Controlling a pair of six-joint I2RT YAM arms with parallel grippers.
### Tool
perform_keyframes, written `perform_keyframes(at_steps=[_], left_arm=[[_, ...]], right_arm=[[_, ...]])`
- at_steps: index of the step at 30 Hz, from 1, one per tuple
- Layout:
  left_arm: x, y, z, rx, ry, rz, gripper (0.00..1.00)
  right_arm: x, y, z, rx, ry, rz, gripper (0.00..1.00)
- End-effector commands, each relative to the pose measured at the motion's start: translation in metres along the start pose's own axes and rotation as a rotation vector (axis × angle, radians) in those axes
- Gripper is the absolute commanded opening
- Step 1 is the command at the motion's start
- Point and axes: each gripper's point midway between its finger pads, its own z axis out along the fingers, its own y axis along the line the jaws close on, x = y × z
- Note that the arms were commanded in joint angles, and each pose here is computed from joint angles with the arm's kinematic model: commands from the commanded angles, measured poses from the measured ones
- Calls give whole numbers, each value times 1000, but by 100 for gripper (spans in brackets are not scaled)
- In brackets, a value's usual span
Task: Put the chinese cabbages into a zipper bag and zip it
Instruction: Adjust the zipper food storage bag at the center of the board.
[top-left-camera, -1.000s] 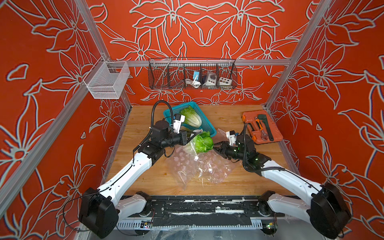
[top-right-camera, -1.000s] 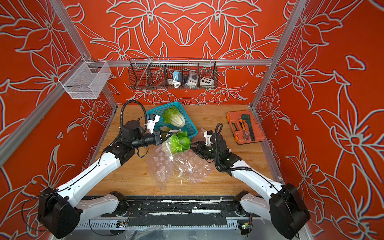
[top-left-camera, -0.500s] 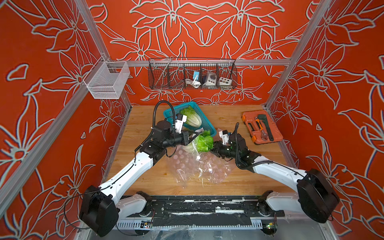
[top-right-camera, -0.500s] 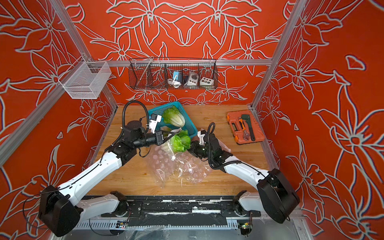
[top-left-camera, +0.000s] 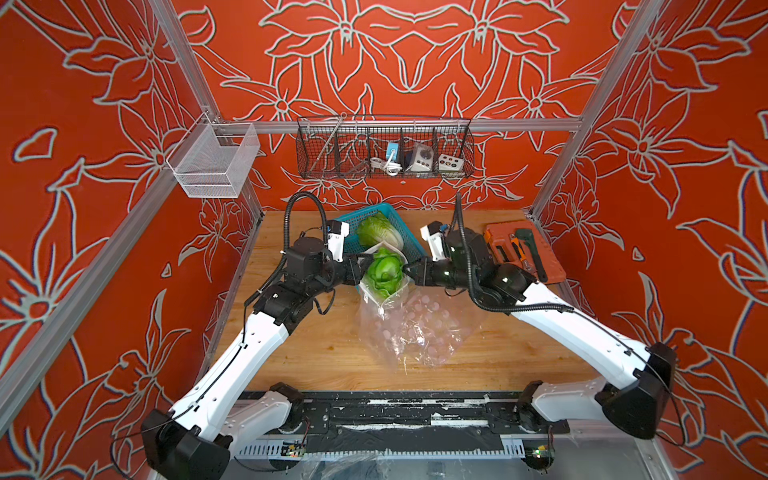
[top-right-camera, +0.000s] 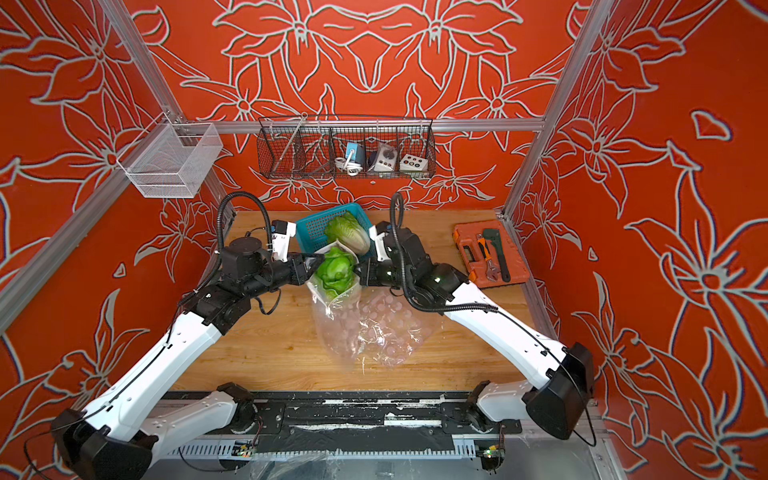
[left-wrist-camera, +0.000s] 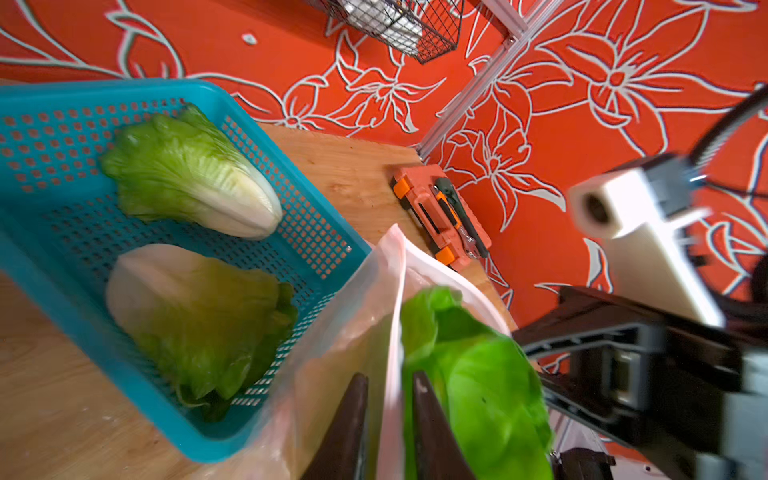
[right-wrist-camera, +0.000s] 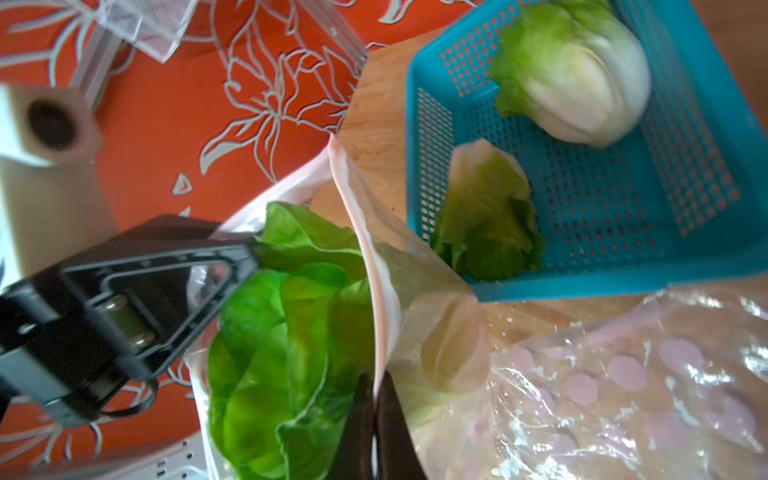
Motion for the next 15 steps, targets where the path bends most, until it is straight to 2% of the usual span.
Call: perform_keyframes(at_steps=[1, 6, 9, 12, 13, 15], left_arm=[[-22, 17, -20, -140, -64, 56, 20], [-54, 44, -68, -356, -193, 88, 11], [-65, 36, -81, -345, -235, 100, 9], [-68, 35, -80, -342, -235, 107, 7], [-68, 36, -79, -347, -225, 104, 8], [-67, 35, -82, -351, -206, 99, 20]], right_arm=[[11, -5, 13, 75, 91, -119, 0], [-19, 16, 14, 61, 52, -170, 0], [-23, 41, 25, -63, 70, -147, 0], [-28, 63, 42, -161, 95, -114, 0], [-32, 70, 46, -174, 95, -118, 0], [-41, 78, 48, -188, 78, -127, 0]])
